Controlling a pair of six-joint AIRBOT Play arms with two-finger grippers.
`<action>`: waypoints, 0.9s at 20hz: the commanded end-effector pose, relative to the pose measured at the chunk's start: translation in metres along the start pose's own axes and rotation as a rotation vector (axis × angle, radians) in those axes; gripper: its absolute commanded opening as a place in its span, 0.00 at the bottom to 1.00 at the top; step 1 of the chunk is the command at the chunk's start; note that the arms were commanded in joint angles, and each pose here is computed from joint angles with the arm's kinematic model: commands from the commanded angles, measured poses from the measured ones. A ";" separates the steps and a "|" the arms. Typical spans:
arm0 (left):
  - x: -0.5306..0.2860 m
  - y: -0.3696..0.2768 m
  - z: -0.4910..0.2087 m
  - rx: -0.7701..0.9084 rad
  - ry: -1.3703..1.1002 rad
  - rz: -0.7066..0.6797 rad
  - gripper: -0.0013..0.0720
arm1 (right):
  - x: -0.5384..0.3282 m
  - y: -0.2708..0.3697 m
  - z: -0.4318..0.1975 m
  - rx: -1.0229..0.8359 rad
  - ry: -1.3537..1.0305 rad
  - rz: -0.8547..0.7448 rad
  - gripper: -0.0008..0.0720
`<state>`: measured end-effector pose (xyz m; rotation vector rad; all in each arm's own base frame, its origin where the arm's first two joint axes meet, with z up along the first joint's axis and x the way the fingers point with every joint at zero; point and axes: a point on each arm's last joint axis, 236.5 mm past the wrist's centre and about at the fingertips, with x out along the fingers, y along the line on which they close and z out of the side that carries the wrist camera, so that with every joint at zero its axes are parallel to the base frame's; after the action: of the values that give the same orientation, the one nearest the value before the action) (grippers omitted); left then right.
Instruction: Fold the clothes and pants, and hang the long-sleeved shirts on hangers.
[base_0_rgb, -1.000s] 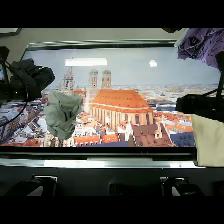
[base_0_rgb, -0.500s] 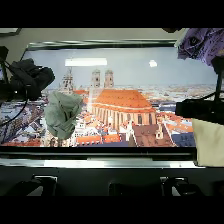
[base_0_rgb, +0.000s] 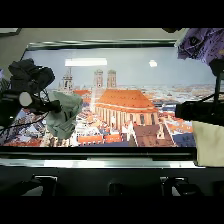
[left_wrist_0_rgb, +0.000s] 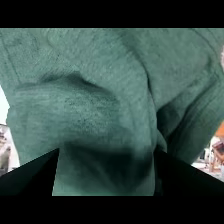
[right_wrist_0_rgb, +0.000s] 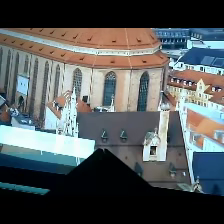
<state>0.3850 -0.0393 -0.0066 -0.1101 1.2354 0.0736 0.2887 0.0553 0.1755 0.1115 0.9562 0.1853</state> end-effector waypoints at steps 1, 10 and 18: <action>0.058 -0.006 -0.005 -0.027 0.038 -0.011 0.99 | 0.000 -0.005 0.000 -0.004 0.001 -0.023 0.07; -0.009 -0.198 -0.028 -0.104 0.133 -0.593 0.04 | 0.000 -0.009 0.016 -0.007 -0.066 -0.041 0.07; 0.014 -0.334 -0.099 -0.120 0.162 -0.689 0.07 | 0.000 -0.009 0.015 -0.006 -0.063 -0.040 0.14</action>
<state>0.3460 -0.3466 -0.0207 -0.5674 1.2808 -0.4813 0.3014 0.0459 0.1827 0.0931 0.8955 0.1472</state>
